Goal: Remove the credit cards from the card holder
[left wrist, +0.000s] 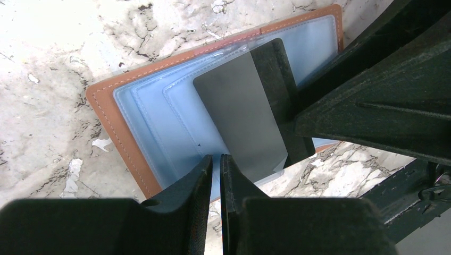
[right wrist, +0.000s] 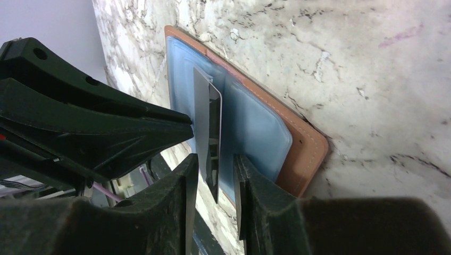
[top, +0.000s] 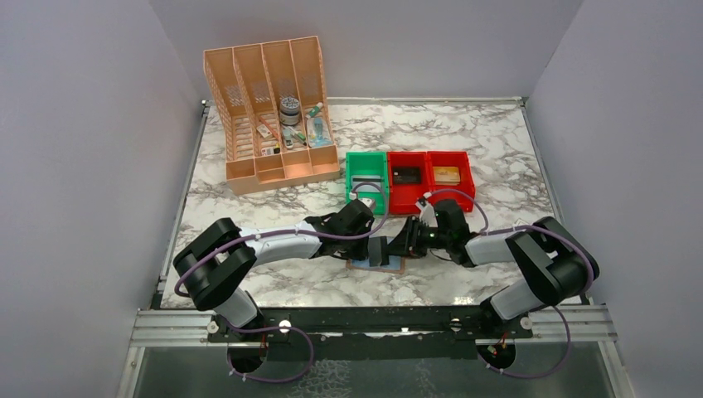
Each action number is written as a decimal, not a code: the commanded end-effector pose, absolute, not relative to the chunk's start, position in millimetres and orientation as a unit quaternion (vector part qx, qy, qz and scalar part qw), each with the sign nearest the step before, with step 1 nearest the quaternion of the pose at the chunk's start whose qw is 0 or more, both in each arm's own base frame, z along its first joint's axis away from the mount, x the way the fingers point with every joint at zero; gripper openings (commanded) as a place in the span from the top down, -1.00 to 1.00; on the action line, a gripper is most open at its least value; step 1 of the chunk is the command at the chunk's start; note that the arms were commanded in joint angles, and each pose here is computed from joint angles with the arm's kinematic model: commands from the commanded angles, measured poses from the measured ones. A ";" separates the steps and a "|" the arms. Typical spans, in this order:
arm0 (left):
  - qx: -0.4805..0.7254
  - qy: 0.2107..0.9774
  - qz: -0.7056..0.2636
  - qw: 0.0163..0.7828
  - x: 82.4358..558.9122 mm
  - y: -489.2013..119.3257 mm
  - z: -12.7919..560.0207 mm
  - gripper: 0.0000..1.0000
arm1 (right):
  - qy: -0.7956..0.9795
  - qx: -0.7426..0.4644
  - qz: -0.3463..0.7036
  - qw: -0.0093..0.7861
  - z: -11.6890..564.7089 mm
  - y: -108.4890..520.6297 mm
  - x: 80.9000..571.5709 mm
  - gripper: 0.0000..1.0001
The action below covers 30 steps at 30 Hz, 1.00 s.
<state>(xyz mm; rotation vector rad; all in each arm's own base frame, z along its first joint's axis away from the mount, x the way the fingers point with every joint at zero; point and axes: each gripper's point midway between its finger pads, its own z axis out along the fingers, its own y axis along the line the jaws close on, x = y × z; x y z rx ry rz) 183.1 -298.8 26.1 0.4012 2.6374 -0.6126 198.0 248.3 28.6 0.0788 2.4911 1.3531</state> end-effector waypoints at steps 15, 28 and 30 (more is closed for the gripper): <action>0.148 0.951 -0.187 0.198 181.5 -287.1 19.7 0.70 | 0.863 0.010 0.481 0.154 27.4 251.6 199.4 0.76; 0.141 0.949 -0.188 0.211 185.0 -287.4 26.9 0.62 | 0.869 0.021 0.464 0.172 31.1 244.1 200.6 0.81; 0.137 0.947 -0.192 0.217 186.0 -287.7 30.8 0.43 | 0.869 0.023 0.463 0.173 30.8 243.7 200.5 0.81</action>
